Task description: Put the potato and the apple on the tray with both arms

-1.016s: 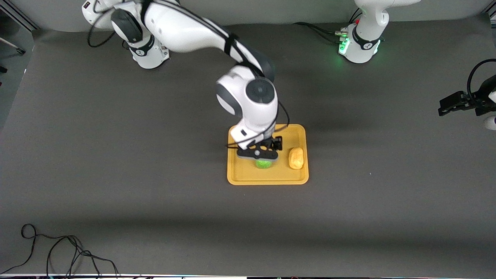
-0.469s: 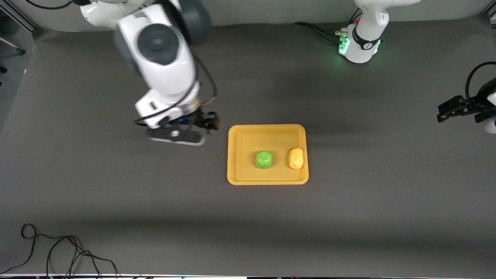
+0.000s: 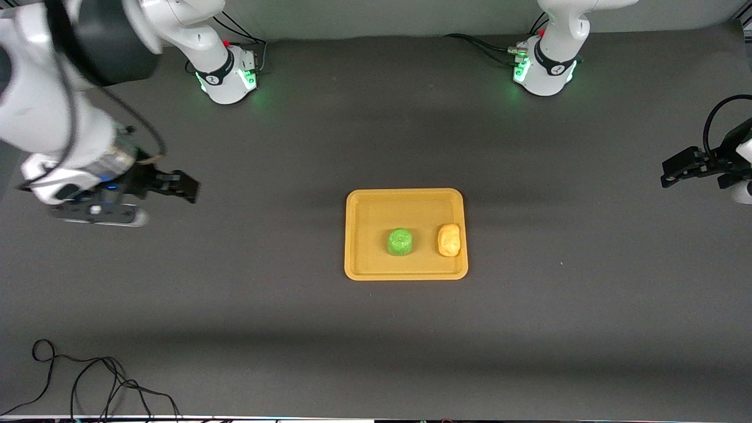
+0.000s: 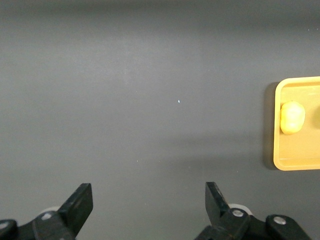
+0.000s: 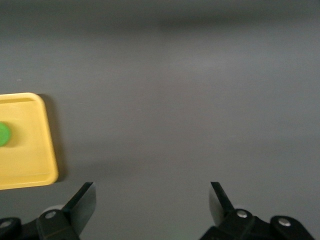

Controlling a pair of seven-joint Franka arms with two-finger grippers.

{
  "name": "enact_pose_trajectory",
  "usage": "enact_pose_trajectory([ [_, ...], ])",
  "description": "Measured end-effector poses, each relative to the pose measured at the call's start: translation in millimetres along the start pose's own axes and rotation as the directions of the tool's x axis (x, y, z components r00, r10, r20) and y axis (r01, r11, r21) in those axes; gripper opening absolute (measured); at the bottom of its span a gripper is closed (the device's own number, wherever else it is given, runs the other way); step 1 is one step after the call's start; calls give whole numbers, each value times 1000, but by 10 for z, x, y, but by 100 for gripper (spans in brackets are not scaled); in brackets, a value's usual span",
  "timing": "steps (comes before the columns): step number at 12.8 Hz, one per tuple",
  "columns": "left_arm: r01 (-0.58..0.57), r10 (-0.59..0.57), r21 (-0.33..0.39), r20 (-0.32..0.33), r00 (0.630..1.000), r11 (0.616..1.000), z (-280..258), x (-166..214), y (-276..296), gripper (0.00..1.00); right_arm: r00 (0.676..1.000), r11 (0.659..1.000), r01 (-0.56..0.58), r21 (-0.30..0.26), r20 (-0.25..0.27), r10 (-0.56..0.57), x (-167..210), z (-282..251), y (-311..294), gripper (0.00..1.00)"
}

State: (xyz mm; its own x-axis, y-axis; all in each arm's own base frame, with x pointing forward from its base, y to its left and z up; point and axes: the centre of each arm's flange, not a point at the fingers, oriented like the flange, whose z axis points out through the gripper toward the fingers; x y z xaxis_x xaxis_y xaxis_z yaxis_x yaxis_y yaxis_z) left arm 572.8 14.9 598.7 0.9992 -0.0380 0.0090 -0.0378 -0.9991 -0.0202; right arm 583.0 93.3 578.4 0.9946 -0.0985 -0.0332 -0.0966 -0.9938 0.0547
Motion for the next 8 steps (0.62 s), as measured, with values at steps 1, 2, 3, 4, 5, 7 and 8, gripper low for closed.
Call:
enact_pose_trajectory([
  [1, 8, -8, 0, -7, 1000, 1000, 8, 16, -2, 100, 1000, 1000, 5, 7, 3, -5, -9, 30, 315, 100],
  [2, 14, -14, 1, -16, 1000, 1000, 10, 35, -8, 100, 1000, 1000, 9, 11, 3, -9, -13, 51, 560, 100],
  [3, 19, -19, 1, -23, 1000, 1000, 15, 49, -18, 100, 1000, 1000, 7, 15, 3, -7, -10, 67, 769, 100],
  [4, 23, -23, 1, -26, 999, 1000, 20, 58, -33, 100, 1000, 1000, 3, 20, 5, -4, 2, 79, 934, 100],
  [5, 24, -24, 1, -26, 999, 1000, 27, 61, -39, 100, 1000, 1000, 1, 26, 5, -1, 14, 86, 1059, 100],
  [7, 23, -23, 0, -23, 999, 1000, 41, 66, -23, 100, 1000, 1000, 8, 31, -3, -8, 29, 69, 1207, 100],
  [8, 22, -22, 0, -23, 999, 1000, 43, 67, -16, 100, 1000, 999, 14, 31, -7, -14, 31, 51, 1227, 100],
])
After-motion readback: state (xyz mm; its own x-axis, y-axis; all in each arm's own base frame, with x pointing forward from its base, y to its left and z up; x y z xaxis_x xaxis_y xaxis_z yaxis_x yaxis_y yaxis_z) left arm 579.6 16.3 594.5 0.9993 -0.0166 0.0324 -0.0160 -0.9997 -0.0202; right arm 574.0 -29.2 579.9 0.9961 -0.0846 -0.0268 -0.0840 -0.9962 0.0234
